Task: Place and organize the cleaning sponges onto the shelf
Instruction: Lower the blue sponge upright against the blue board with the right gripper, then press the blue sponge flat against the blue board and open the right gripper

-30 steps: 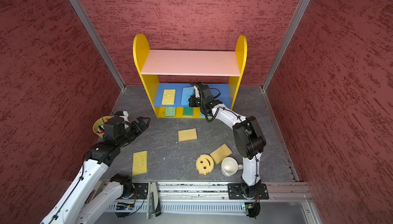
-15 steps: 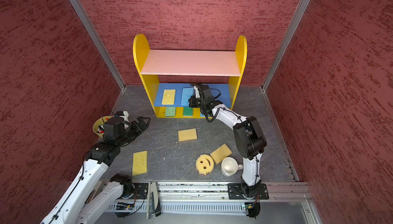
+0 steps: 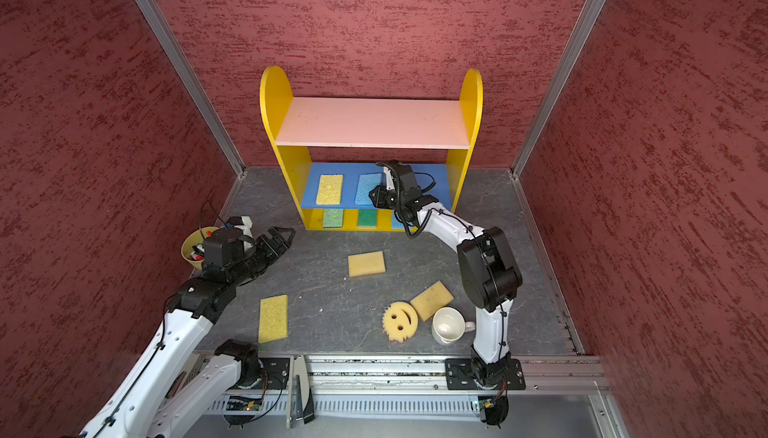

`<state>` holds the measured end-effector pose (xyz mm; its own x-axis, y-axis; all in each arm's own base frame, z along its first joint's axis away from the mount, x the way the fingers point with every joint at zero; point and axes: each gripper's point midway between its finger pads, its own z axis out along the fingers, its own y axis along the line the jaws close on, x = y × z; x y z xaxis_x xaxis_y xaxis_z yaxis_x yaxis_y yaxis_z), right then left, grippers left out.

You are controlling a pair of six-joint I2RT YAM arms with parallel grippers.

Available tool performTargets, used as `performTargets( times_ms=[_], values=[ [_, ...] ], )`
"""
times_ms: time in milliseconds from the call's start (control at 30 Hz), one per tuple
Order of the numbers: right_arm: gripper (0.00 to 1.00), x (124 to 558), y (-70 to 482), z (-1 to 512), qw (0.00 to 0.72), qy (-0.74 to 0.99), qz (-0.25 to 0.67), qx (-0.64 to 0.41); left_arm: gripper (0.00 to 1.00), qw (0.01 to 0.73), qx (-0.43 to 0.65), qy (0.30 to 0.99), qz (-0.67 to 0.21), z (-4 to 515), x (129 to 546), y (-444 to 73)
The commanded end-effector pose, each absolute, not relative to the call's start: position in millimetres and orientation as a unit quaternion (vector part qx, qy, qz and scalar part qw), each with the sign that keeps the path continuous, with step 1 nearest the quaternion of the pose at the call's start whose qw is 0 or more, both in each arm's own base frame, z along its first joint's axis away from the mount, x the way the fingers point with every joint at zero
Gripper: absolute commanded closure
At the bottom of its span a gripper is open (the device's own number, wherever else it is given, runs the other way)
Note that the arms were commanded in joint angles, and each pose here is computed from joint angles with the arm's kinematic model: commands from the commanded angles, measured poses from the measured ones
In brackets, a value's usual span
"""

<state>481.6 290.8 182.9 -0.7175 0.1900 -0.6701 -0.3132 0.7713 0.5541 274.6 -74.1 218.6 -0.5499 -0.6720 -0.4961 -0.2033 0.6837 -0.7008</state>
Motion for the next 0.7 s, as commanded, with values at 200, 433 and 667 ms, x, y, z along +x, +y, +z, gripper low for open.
performTargets(
  times_ms=[200,433,667],
  values=[
    [0.47,481.7,282.1,198.2,0.389,0.861,0.326,-0.030,0.05,0.408,-0.264,0.821,-0.299,224.2,272.4,-70.3],
    [0.45,483.7,270.2,208.0,0.408,0.862,0.302,-0.016,0.04,0.411,-0.268,0.819,-0.297,222.4,267.9,-67.6],
    [0.45,487.5,259.8,213.0,0.424,0.863,0.274,-0.005,0.04,0.412,-0.271,0.819,-0.295,220.2,265.6,-65.2]
  ],
)
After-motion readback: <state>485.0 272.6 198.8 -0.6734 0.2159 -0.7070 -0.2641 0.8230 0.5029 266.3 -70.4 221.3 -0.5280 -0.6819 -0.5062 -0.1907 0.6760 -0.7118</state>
